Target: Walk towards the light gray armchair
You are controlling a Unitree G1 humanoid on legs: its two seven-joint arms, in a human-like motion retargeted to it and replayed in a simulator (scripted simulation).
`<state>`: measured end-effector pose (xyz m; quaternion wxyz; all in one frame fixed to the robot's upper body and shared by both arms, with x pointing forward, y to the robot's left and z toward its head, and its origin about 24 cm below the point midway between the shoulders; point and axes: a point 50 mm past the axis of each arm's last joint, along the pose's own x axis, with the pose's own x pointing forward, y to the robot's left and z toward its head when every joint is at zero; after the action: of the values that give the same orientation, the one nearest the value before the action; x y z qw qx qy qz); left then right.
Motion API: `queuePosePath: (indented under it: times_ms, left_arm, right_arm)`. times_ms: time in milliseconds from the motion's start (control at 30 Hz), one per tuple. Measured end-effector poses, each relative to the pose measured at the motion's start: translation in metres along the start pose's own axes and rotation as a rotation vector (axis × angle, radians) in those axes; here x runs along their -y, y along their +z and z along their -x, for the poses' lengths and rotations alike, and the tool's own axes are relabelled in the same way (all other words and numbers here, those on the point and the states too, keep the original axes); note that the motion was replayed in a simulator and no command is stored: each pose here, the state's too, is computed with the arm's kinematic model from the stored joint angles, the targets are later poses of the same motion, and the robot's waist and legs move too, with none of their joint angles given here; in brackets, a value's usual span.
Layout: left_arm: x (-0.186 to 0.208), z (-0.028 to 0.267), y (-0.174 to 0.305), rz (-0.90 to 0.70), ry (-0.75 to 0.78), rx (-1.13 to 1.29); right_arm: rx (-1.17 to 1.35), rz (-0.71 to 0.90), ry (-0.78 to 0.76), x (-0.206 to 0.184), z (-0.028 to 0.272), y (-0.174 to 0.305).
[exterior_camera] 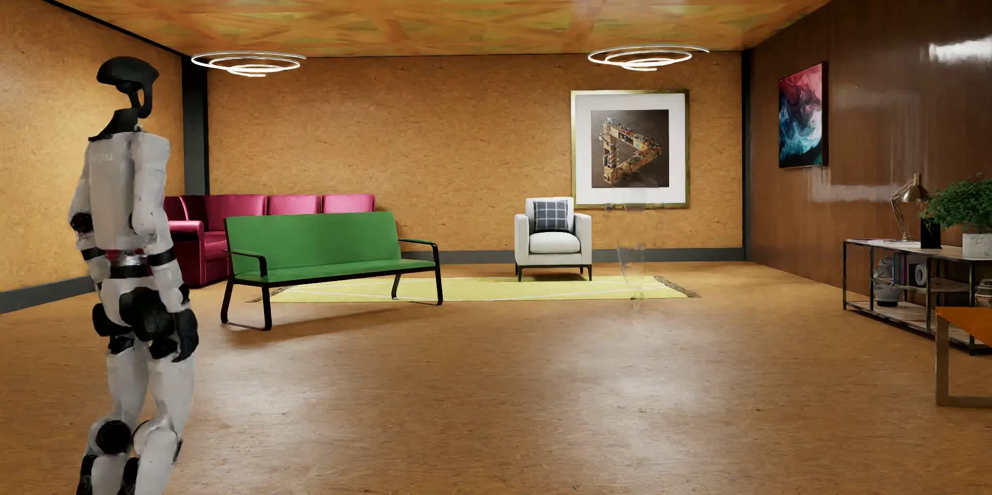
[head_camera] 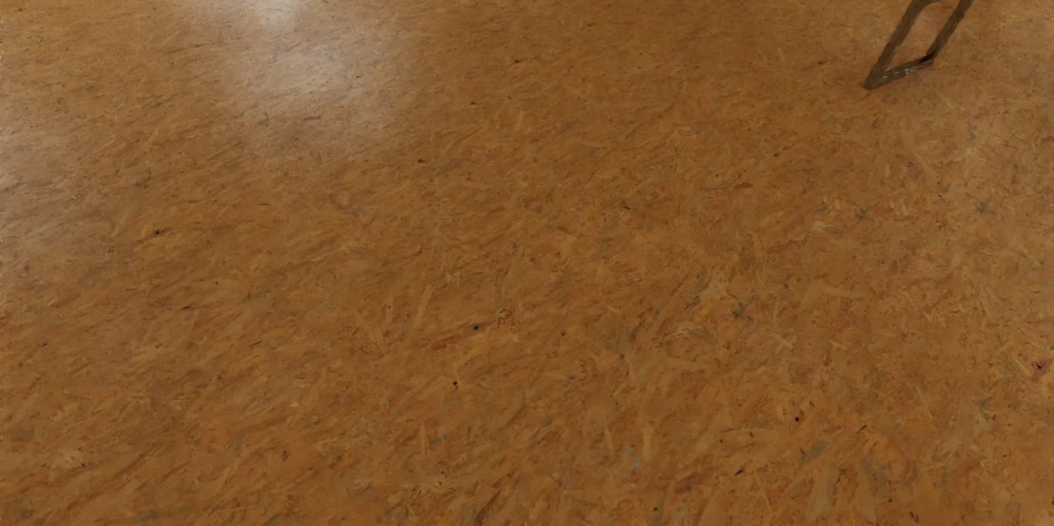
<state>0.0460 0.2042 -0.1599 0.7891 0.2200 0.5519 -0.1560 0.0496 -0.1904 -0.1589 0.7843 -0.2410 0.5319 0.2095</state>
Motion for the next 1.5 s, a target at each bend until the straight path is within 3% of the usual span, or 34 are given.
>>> queuePosePath:
  times_ms: [200,400,600,633,767,1000,1167,1333,1367,1500]
  left_arm:
    - [-0.004,0.004,-0.009,0.029,0.019,-0.018]
    - [0.002,0.011,-0.027,0.063,0.017,-0.058]
    - [0.014,0.016,-0.054,0.002,-0.033,-0.169]
    - [0.015,0.018,-0.060,0.028,-0.028,-0.189]
    - [0.013,0.019,-0.068,0.011,-0.028,-0.232]
    - [-0.011,0.005,0.004,0.052,0.045,0.047]
    - [-0.041,0.004,0.055,0.006,0.110,0.218]
    - [-0.018,0.003,0.007,0.044,0.061,0.045]
    - [-0.013,0.006,-0.001,0.066,0.056,0.030]
    - [-0.002,0.012,-0.029,0.053,0.025,-0.061]
  right_arm:
    - [0.053,0.008,-0.006,0.003,0.002,0.010]
    - [0.229,-0.009,-0.082,0.030,0.003,0.056]
    - [0.309,0.090,-0.072,0.036,0.000,0.089]
    - [0.261,0.056,-0.097,0.043,-0.002,0.076]
    - [0.082,0.071,0.000,0.008,-0.005,0.027]
    - [-0.083,0.036,0.044,-0.013,0.009,-0.029]
    - [-0.094,0.013,0.040,-0.014,0.014,-0.036]
    - [-0.141,0.039,0.069,-0.022,0.013,-0.045]
    - [-0.139,-0.017,0.032,-0.015,0.011,-0.041]
    - [0.016,0.020,-0.033,0.015,0.004,-0.001]
